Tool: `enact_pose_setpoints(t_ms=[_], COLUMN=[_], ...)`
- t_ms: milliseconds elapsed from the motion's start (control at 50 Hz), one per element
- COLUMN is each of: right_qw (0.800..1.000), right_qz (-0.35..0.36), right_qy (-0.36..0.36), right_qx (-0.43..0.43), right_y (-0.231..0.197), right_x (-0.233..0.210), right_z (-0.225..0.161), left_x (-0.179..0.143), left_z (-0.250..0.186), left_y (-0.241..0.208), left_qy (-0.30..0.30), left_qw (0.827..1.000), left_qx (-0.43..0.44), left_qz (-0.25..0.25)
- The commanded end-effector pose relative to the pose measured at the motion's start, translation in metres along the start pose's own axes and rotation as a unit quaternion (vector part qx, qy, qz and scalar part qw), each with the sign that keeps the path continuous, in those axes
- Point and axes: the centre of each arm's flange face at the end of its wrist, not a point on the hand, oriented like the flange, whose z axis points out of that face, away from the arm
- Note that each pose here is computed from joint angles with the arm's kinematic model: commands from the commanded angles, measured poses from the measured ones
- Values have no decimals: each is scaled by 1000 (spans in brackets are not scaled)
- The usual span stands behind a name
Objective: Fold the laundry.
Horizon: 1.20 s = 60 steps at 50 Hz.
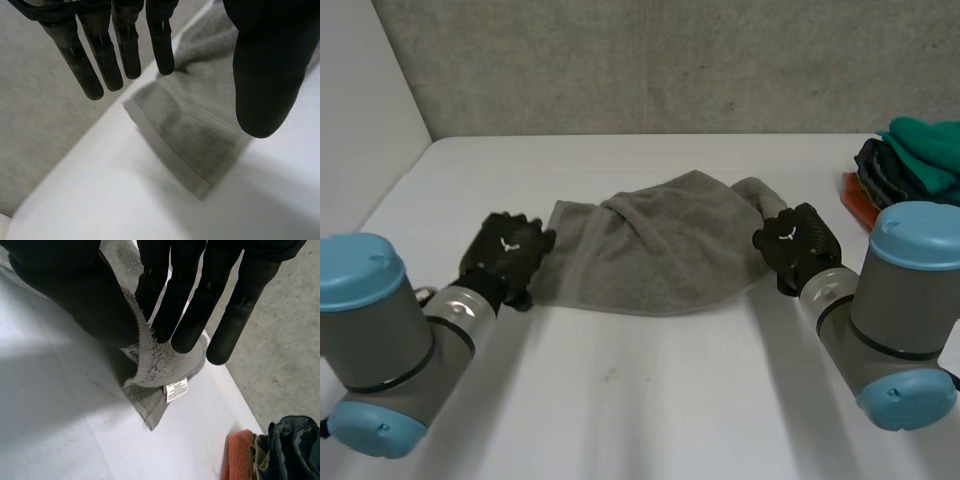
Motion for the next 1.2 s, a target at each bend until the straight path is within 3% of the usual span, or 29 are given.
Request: enact_pose_setpoints(t_ms=[20, 260, 820, 1040, 1140, 1200], right_qw=[1000, 1000, 1000, 1000, 1000, 1000], right_qz=[6, 7, 6, 6, 2, 2], right_qy=[-10, -14, -17, -16, -8, 6], right_qx=[-8, -9, -12, -12, -9, 4], right_y=[0, 2, 4, 4, 0, -17], right_x=[1, -1, -3, -2, 3, 19], right_z=[-2, -2, -1, -1, -1, -7], left_x=[12, 17, 16, 7, 2, -14], left_z=[19, 58, 97, 106, 97, 67], left_y=[22, 24, 32, 11, 8, -22], left_qy=[37, 98, 88, 54, 24, 7], left_qw=[999, 990, 993, 996, 997, 997], left_qx=[-35, -37, -21, 36, 24, 33], left_qz=[-9, -91, -82, -67, -67, -66])
